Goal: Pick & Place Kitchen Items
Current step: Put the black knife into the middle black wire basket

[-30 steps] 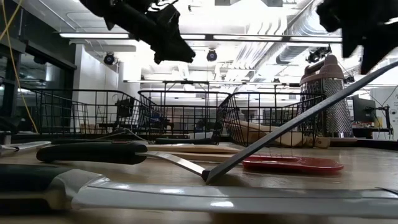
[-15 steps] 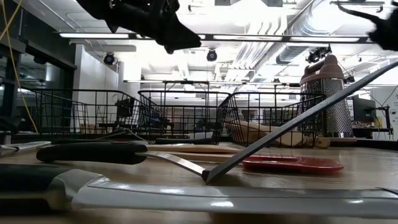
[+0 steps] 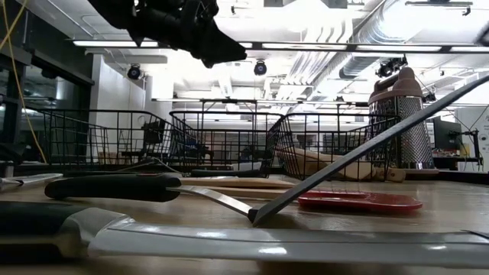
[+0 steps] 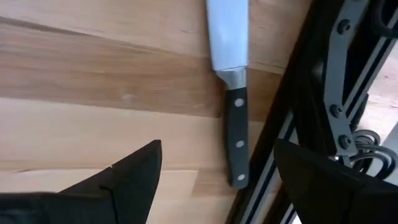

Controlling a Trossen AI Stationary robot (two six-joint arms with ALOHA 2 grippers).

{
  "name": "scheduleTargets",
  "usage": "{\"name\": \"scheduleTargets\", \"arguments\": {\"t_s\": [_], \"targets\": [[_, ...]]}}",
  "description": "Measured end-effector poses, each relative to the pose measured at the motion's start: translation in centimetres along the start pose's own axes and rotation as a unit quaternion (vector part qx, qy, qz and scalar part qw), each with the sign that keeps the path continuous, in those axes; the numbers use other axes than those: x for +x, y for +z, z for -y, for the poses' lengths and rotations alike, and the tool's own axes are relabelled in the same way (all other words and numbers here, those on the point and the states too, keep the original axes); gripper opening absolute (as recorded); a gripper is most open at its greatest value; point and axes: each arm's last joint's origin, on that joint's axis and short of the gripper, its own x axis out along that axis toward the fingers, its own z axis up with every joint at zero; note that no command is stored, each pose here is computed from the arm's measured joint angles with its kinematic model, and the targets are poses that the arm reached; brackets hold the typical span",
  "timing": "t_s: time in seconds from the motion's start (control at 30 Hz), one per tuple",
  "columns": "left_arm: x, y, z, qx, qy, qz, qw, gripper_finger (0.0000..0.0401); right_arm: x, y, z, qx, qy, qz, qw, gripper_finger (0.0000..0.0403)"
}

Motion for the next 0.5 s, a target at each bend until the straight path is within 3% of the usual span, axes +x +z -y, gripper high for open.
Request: {"name": "scheduleTargets", "arguments": {"t_s": [0.5], "targets": [[0.0,0.0,0.0,-0.001,0.001,-0.001,1.000,0.0142,3.7,1.2,0.4,-0.010,0.011,-0.002,1.000,0.0301]]}}
